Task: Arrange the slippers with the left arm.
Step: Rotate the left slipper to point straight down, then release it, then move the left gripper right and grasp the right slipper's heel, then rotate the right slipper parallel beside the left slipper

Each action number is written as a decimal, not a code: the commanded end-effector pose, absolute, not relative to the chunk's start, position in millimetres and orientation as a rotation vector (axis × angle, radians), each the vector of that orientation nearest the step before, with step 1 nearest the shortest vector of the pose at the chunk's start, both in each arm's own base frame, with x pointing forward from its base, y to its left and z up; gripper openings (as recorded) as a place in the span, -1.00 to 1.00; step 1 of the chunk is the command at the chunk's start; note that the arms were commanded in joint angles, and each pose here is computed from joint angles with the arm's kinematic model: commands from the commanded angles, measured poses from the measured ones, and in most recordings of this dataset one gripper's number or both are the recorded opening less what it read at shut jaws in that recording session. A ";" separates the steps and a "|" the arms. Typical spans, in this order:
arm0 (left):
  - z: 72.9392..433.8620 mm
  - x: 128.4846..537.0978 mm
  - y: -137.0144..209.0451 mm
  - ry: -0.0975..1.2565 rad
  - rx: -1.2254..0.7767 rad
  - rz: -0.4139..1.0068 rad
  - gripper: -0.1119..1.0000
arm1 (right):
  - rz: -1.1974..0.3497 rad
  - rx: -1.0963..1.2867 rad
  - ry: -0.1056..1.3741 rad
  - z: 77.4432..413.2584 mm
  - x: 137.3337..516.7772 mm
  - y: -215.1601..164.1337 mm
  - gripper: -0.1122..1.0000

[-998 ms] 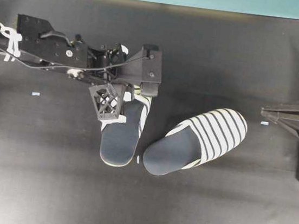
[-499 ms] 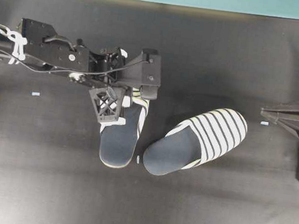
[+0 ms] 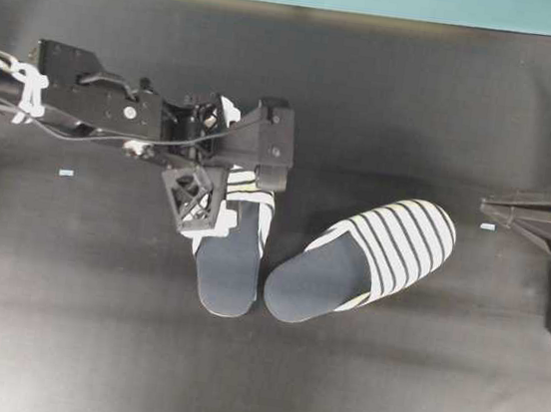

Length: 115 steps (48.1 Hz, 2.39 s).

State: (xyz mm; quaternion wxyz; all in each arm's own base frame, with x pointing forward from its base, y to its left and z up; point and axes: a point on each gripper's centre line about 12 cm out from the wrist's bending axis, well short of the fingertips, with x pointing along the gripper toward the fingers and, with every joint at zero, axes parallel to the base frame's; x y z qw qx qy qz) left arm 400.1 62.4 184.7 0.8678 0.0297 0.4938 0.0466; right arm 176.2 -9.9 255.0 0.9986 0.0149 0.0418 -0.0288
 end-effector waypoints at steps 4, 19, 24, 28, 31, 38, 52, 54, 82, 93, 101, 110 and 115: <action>248.7 419.4 46.5 0.820 0.224 0.018 0.82 | -0.059 0.040 0.074 257.7 177.1 -10.0 -0.80; 217.0 482.6 28.0 0.738 0.689 -0.205 0.82 | -0.058 0.039 0.071 258.1 177.1 -10.0 -0.80; 203.1 500.6 30.4 0.735 0.743 -0.225 0.82 | -0.058 0.040 0.069 258.7 177.2 -10.0 -0.80; 189.4 514.6 29.6 0.741 0.785 -0.250 0.82 | -0.059 0.040 0.071 258.1 177.1 -10.0 -0.80; 182.1 522.9 29.2 0.743 0.801 -0.260 0.82 | -0.057 0.040 0.069 258.7 177.2 -9.8 -0.80; 159.4 539.0 28.4 0.762 0.820 -0.280 0.82 | -0.059 0.040 0.074 257.7 177.1 -10.0 -0.80; 126.6 562.7 31.2 0.785 0.801 -0.282 0.80 | -0.057 0.040 0.074 257.7 177.1 -9.7 -0.80; 129.2 564.4 31.3 0.778 0.802 -0.279 0.78 | -0.059 0.040 0.076 257.6 177.1 -10.0 -0.80; 210.1 547.6 34.1 0.776 0.598 -0.169 -0.78 | -0.059 0.040 0.079 255.8 176.8 -10.0 -0.80; 242.6 527.8 59.1 0.842 0.330 -0.024 -0.78 | -0.059 0.040 0.076 256.4 176.4 -10.0 -0.80; 242.6 518.7 80.6 0.884 0.072 0.122 -0.78 | -0.058 0.039 0.073 256.9 176.0 -10.0 -0.80; 237.0 510.8 81.7 0.969 0.030 0.140 -0.78 | -0.058 0.039 0.074 256.7 176.2 -10.0 -0.80; 231.3 505.1 85.0 1.016 -0.027 0.174 -0.78 | -0.057 0.039 0.074 256.7 176.2 -9.7 -0.80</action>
